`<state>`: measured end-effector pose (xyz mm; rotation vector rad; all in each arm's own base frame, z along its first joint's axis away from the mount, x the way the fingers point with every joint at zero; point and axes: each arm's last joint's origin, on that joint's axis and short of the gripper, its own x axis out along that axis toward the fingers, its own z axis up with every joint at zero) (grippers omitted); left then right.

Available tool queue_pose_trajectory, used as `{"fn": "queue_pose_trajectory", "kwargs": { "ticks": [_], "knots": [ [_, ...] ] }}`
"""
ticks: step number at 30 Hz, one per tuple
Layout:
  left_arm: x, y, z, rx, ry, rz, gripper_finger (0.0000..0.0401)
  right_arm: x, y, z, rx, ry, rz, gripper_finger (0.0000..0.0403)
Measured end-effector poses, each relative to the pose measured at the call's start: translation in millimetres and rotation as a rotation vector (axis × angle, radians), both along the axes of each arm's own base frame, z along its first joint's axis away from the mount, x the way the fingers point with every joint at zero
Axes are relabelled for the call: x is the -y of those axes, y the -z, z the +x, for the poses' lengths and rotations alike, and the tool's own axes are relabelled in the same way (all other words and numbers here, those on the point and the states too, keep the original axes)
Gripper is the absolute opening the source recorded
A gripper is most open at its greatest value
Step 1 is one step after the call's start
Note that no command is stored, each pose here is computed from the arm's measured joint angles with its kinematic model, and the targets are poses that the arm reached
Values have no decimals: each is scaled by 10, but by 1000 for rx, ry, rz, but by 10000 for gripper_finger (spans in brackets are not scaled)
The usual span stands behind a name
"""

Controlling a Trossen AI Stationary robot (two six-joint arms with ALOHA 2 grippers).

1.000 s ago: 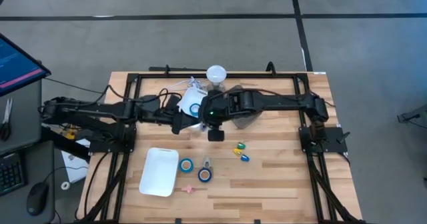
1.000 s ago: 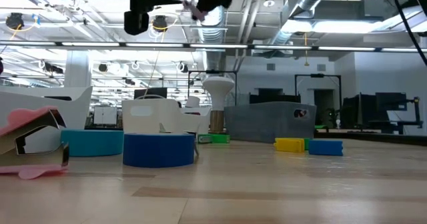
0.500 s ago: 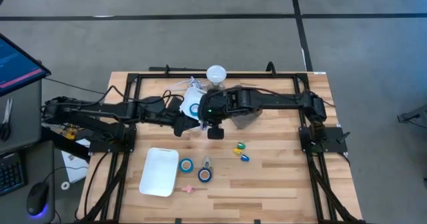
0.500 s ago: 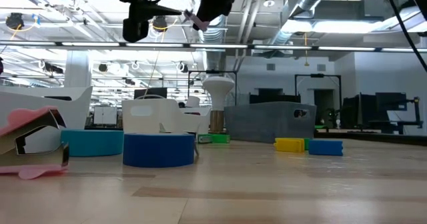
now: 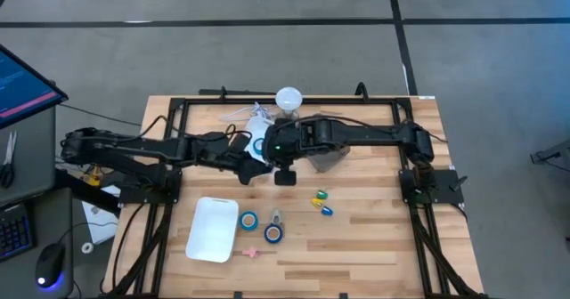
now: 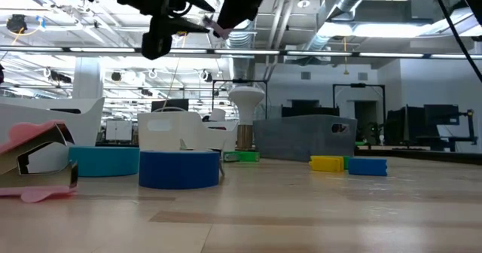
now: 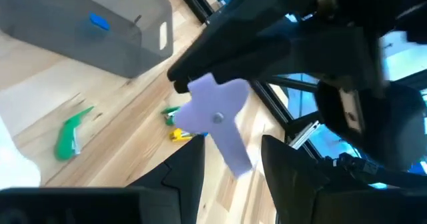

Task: Pick and place Stapler, Stapler remover, tape
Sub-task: Put the purple staple remover into the bottom white bin

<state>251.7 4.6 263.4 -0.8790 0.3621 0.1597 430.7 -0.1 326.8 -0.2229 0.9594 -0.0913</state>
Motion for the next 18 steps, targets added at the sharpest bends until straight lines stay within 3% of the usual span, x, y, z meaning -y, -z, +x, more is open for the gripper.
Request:
{"fn": "queue_pose_trajectory", "kwargs": {
  "ticks": [12,18],
  "knots": [
    [-16,-19,1,16,-6,1,138,4,-24,19,30,-1,3,0],
    [-17,-16,0,13,-7,1,100,4,-24,18,30,-1,3,0]
  ]
}}
